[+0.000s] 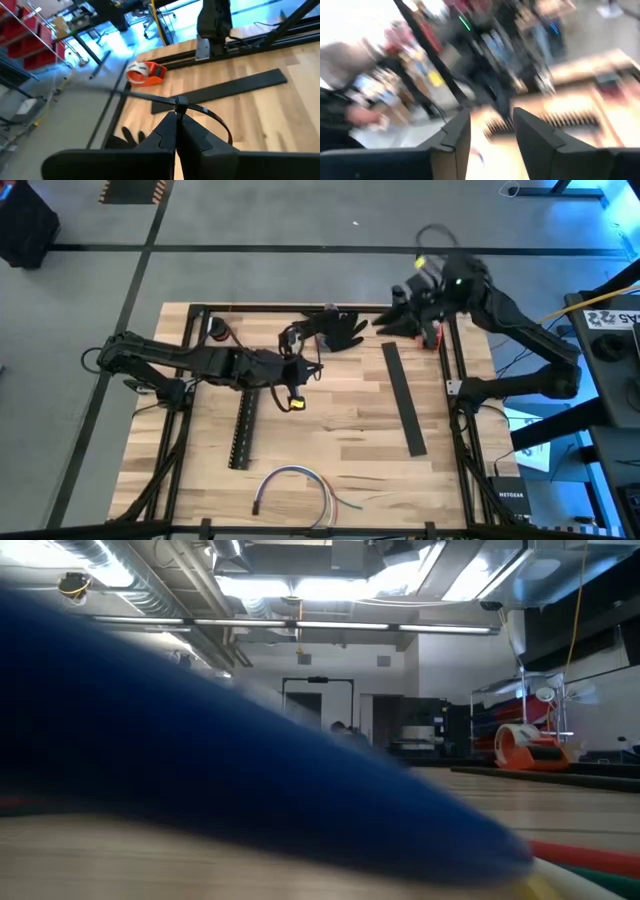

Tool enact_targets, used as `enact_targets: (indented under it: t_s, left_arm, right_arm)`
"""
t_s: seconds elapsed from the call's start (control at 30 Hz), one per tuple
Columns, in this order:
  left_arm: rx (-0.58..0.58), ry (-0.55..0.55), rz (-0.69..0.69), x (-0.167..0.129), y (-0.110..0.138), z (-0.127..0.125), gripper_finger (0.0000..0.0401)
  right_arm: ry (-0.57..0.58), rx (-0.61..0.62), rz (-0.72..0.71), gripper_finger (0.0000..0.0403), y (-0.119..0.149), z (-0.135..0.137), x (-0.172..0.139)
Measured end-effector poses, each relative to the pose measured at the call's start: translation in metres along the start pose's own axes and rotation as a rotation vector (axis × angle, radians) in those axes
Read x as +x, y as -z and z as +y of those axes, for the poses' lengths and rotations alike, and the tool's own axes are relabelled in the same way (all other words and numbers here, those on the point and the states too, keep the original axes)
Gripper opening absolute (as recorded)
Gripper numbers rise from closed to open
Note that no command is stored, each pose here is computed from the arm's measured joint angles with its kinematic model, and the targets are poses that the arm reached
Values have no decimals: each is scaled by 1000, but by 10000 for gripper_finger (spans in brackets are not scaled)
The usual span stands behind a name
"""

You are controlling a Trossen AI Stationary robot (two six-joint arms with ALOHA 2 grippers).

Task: Ziptie cables
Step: Wrap the cable wires together using the black zip tie

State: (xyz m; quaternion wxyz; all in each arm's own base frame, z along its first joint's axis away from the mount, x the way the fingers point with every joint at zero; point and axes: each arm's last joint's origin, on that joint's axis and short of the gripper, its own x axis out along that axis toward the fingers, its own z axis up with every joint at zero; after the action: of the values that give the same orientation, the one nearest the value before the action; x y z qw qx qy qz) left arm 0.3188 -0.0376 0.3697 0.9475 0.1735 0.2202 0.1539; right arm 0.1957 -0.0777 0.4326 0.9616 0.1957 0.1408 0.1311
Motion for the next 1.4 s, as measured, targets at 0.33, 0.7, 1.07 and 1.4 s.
enact_targets:
  t_s: [0.33, 0.7, 1.07, 1.4]
  left_arm:
    - [-158, 123, 140, 13, 16, -29, 0]
    - [-253, 151, 472, 77, 72, -87, 0]
    - [-384, 259, 734, 129, 127, -111, 48]
    - [-546, 358, 760, 92, 90, -91, 144]
  right_arm:
    - [226, -59, 403, 147, 92, -1, 42]
    - [134, -128, 435, 147, 178, -2, 89]
    - [94, -155, 458, 147, 184, 11, 92]
    - [100, -161, 459, 147, 184, 11, 92]
